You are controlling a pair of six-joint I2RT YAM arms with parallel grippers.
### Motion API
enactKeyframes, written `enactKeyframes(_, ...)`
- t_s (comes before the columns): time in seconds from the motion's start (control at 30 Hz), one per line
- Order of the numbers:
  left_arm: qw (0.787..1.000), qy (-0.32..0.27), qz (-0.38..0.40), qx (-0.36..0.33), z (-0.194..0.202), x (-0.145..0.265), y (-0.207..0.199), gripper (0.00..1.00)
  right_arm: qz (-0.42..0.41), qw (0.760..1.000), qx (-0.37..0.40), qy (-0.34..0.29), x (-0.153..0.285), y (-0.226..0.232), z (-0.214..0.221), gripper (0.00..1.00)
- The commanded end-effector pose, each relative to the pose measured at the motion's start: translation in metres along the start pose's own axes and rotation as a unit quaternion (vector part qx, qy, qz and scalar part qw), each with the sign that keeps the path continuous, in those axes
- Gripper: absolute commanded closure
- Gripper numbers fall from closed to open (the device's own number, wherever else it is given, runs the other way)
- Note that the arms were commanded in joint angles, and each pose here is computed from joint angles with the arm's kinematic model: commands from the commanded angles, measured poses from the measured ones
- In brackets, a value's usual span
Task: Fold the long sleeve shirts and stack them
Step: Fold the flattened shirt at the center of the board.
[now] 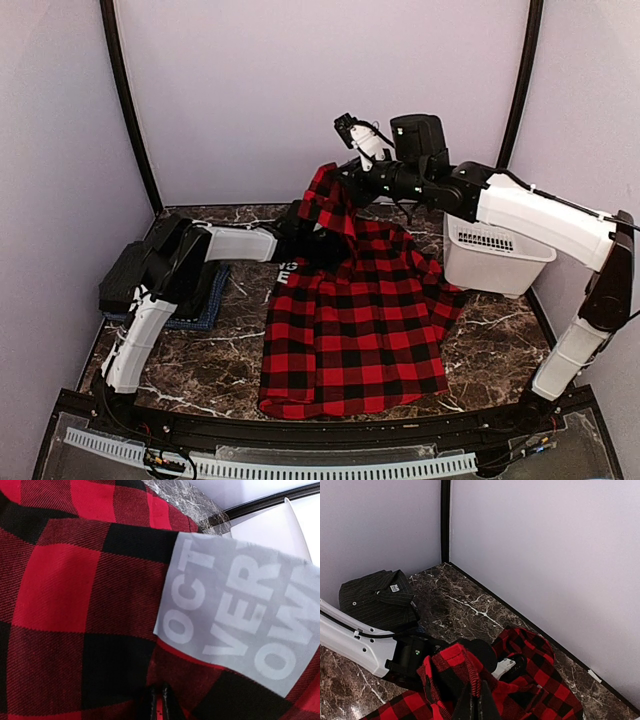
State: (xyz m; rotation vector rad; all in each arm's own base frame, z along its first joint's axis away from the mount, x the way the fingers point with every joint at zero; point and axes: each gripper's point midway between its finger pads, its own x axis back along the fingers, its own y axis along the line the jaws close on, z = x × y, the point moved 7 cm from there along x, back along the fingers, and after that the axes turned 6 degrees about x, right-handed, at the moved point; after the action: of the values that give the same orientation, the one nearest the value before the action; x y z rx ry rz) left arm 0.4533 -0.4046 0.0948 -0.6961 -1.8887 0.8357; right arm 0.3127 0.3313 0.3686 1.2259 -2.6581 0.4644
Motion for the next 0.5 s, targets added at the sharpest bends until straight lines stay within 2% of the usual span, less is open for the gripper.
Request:
enactKeyframes(0.0,0.999,-0.015,0.028,0.002,-0.015,0.008,-0.015,0.95,-0.03,0.999,-0.017,-0.02,0.006,0.009,-0.001,1.0)
enactKeyframes(0.47,0.996,-0.066,0.045,-0.027,-0.056,0.07,-0.013,0.91,-0.042,0.998,-0.043,-0.002,0.017,0.019,0.032,1.0)
